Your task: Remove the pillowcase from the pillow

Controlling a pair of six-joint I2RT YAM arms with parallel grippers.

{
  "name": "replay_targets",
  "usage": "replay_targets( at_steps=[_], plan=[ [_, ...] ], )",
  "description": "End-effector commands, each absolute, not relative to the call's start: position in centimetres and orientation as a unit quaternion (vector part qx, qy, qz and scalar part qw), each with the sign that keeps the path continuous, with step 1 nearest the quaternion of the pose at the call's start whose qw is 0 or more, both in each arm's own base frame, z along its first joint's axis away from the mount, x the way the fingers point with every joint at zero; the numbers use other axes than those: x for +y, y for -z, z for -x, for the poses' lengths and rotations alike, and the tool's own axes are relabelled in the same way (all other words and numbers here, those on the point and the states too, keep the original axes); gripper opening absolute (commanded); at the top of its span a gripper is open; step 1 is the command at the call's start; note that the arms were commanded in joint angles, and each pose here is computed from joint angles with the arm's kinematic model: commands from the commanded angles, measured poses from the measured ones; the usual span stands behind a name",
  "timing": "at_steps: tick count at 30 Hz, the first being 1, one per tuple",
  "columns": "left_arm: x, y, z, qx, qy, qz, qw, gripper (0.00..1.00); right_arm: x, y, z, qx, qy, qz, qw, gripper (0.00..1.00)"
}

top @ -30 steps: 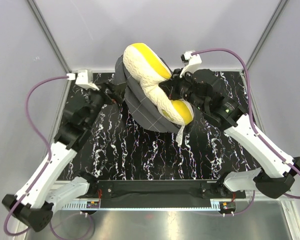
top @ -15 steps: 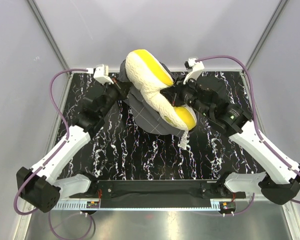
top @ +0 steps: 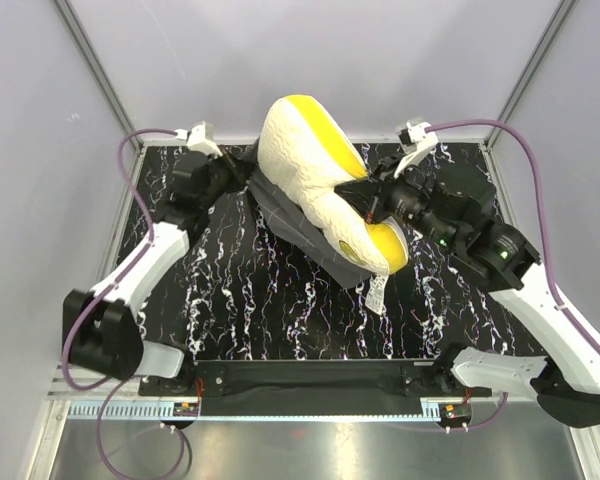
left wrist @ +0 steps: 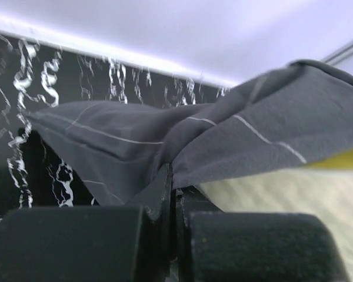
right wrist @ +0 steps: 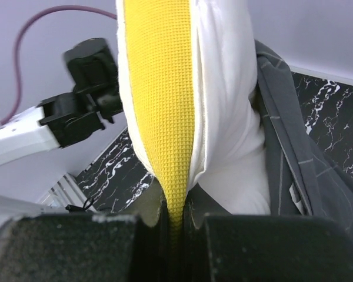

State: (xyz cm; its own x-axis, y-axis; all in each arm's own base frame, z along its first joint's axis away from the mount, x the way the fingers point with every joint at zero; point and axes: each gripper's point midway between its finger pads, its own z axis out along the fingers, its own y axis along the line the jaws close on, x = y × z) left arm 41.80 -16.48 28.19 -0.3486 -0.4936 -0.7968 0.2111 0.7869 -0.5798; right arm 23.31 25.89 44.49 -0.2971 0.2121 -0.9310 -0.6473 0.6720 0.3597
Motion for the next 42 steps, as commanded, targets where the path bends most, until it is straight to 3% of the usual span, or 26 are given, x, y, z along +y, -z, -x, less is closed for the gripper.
replay_targets(
  at_steps=[1, 11, 17, 29, 33, 34, 35, 38, 39, 42],
  plan=[
    [-17.0, -28.7, -43.8, 0.758, 0.316, 0.079, 0.565, 0.0, 23.5, -54.5, -18.6, 0.59, -0.46, 0.159, 0.644, 0.0],
    [-17.8, -21.1, -45.2, 0.806, 0.294, 0.058, 0.511, 0.0, 18.3, -61.0, -16.2, 0.519, -0.449, 0.12, 0.718, 0.0],
    [-18.5, -17.3, -45.2, 0.832, 0.259, 0.043, 0.489, 0.0, 19.1, -63.7, -16.7, 0.493, -0.458, 0.12, 0.73, 0.0],
    [-25.0, -15.7, -41.2, 0.84, 0.245, -0.036, 0.484, 0.0, 23.5, -70.9, -22.7, 0.436, -0.426, 0.108, 0.786, 0.0],
    [-25.4, -15.2, -39.9, 0.828, 0.244, -0.046, 0.502, 0.0, 25.7, -70.9, -26.0, 0.452, -0.399, 0.102, 0.791, 0.0],
    [-25.2, -15.8, -39.7, 0.823, 0.244, -0.046, 0.51, 0.02, 25.5, -70.9, -26.7, 0.456, -0.382, 0.094, 0.799, 0.0],
    [-24.8, -17.2, -39.4, 0.813, 0.246, -0.044, 0.526, 0.19, 25.5, -70.9, -27.3, 0.456, -0.375, 0.089, 0.802, 0.0],
    [-23.7, -19.8, -38.5, 0.793, 0.247, -0.037, 0.557, 0.44, 24.2, -70.8, -28.6, 0.462, -0.33, 0.061, 0.821, 0.0],
    [-23.3, -20.2, -38.3, 0.79, 0.242, -0.039, 0.562, 0.57, 23.5, -71.1, -28.9, 0.459, -0.319, 0.044, 0.828, 0.0],
    [-22.3, -20.9, -37.8, 0.785, 0.228, -0.036, 0.575, 0.67, 21.9, -72.1, -28.8, 0.446, -0.289, 0.028, 0.847, 0.0]
  ],
)
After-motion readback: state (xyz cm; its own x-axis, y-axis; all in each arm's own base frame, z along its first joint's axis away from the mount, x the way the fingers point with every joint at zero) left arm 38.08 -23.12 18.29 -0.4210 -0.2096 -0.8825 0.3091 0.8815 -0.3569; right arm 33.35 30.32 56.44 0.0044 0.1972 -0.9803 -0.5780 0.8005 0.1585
